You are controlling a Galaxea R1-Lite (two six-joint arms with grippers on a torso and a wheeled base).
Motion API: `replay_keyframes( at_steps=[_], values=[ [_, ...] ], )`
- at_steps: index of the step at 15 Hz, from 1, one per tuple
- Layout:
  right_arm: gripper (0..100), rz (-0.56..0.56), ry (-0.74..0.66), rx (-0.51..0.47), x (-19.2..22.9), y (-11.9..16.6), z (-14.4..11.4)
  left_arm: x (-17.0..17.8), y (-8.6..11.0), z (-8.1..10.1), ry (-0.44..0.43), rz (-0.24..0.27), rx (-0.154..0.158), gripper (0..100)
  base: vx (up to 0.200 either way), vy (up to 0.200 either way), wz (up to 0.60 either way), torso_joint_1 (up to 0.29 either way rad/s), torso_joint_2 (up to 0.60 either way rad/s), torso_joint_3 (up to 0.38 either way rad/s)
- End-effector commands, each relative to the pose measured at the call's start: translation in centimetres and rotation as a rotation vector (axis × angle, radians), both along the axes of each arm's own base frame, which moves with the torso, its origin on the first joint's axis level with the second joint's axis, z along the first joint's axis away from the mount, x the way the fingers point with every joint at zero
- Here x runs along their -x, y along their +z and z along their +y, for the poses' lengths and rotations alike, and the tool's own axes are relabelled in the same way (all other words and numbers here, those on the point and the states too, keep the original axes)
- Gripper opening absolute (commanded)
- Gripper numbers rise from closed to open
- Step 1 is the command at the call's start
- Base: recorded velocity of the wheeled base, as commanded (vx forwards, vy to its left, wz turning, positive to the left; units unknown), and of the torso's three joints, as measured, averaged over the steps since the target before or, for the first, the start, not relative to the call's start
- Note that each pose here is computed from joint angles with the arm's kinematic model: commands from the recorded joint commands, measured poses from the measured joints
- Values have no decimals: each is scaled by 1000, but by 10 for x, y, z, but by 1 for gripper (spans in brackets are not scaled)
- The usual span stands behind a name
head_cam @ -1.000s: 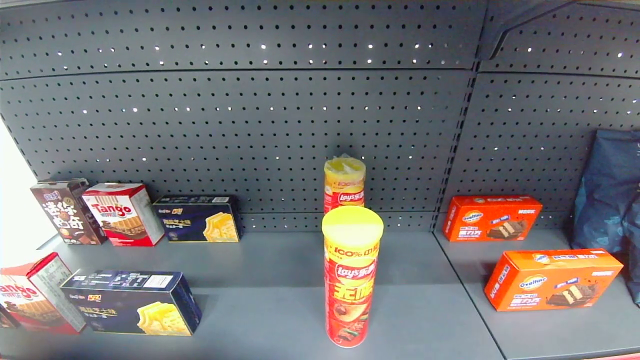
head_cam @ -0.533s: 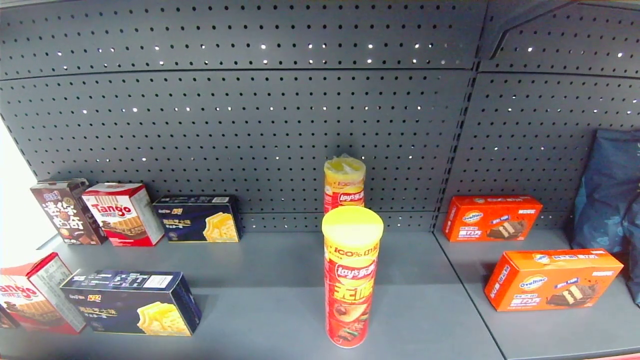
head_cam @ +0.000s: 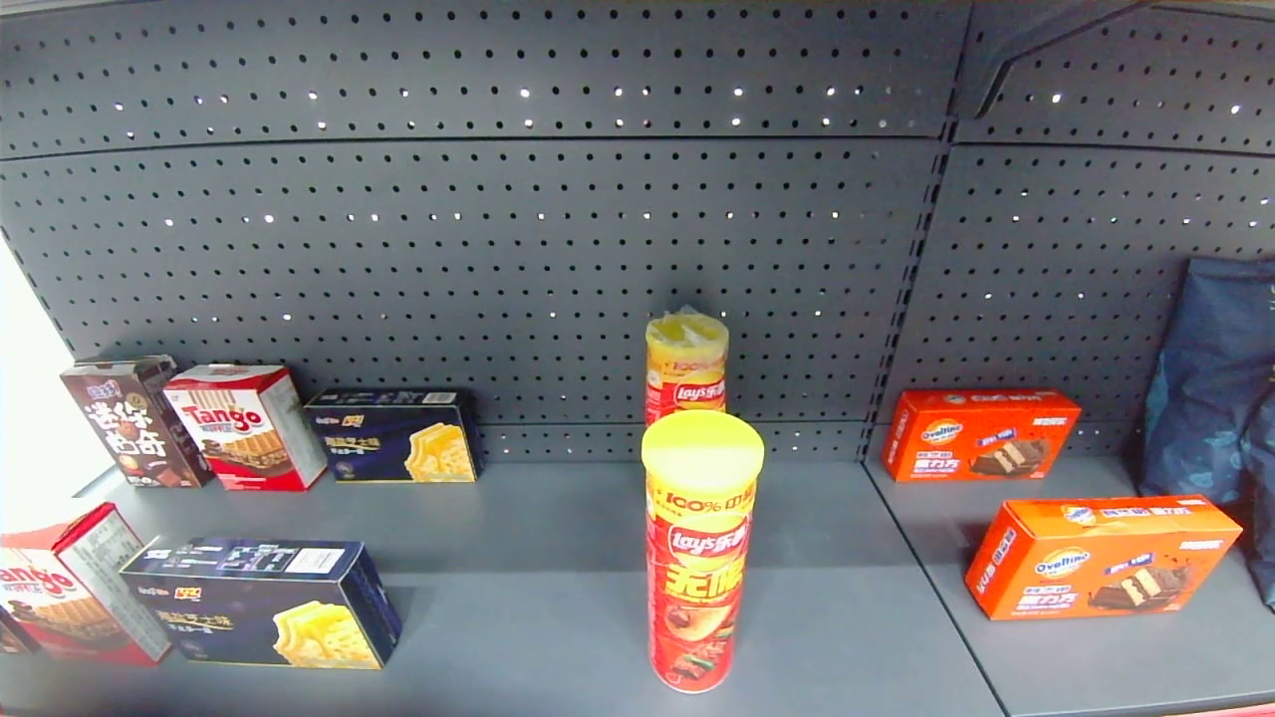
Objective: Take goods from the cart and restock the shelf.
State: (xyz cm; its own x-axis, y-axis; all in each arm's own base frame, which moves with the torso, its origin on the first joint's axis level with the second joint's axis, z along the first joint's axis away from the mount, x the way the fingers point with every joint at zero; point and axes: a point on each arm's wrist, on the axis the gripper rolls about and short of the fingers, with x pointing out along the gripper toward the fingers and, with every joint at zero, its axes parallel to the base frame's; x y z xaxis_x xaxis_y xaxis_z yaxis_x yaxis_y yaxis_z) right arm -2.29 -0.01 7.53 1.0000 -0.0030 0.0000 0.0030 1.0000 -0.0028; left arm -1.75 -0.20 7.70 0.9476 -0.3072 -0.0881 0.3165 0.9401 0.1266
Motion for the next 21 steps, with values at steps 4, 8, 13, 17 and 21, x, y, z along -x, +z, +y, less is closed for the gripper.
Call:
replay_keyframes(
  at_steps=[4,8,13,17,21],
  values=[
    [100,2,0,0,0,0,0,0,0,1,5,28,53,100,0,0,0,0,0,0],
    [100,0,0,0,0,0,0,-1,0,1,55,30,91,100,0,0,0,0,0,0],
    [100,0,0,0,0,0,0,6,-2,-1,199,-64,106,100,0,0,0,0,0,0],
    [100,2,0,0,0,0,0,5,-1,-1,202,-65,112,100,0,0,0,0,0,0],
    [100,0,0,0,0,0,0,5,-2,-1,195,-67,91,100,0,0,0,0,0,0]
  ],
)
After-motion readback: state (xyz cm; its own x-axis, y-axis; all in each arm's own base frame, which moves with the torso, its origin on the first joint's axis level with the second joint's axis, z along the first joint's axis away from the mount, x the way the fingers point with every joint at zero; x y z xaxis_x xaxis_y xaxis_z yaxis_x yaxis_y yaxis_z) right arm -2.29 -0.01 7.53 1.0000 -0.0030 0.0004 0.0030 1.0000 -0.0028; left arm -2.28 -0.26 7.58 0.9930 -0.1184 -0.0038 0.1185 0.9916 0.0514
